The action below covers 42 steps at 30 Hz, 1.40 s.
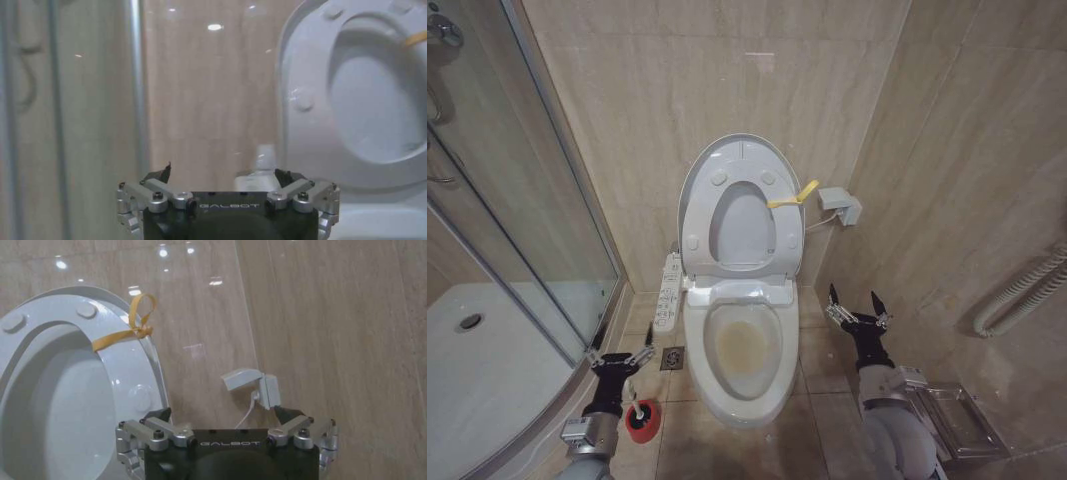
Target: Open the toilet lid, clean the toilet bowl with a toilet brush, close the toilet lid, and flush.
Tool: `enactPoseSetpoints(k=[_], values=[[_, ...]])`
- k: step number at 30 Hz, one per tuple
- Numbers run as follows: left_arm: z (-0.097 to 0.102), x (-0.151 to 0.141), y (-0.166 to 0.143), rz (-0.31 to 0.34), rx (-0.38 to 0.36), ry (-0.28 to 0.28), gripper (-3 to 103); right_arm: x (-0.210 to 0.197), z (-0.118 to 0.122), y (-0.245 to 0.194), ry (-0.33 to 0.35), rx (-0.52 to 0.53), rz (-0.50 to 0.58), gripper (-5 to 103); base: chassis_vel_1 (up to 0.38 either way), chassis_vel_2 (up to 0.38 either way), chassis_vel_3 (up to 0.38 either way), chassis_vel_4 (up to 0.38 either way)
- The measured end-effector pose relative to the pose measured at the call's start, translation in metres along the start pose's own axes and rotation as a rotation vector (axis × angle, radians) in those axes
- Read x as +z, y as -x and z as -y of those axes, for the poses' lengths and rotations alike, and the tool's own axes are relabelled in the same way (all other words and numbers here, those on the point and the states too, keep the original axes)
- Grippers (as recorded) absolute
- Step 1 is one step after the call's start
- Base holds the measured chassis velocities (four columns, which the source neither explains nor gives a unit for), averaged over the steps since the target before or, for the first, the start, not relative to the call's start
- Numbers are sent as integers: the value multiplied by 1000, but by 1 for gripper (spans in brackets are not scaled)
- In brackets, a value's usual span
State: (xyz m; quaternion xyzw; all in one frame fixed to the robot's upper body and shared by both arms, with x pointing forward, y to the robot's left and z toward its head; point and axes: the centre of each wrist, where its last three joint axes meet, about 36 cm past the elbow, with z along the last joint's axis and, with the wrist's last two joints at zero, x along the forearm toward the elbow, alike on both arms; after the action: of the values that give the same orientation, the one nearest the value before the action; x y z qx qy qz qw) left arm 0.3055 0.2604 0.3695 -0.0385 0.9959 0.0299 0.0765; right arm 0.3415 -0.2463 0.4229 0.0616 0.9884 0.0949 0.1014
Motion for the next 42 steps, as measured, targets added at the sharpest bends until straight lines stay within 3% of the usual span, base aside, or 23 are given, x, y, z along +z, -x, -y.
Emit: enactPoseSetpoints(k=[17, 42], values=[[-2, 2, -3, 34, -14, 44, 100, 0, 0, 0, 0, 0, 0, 100, 0, 0, 0, 0], [-2, 1, -2, 34, -10, 46, 100, 0, 0, 0, 0, 0, 0, 100, 0, 0, 0, 0]])
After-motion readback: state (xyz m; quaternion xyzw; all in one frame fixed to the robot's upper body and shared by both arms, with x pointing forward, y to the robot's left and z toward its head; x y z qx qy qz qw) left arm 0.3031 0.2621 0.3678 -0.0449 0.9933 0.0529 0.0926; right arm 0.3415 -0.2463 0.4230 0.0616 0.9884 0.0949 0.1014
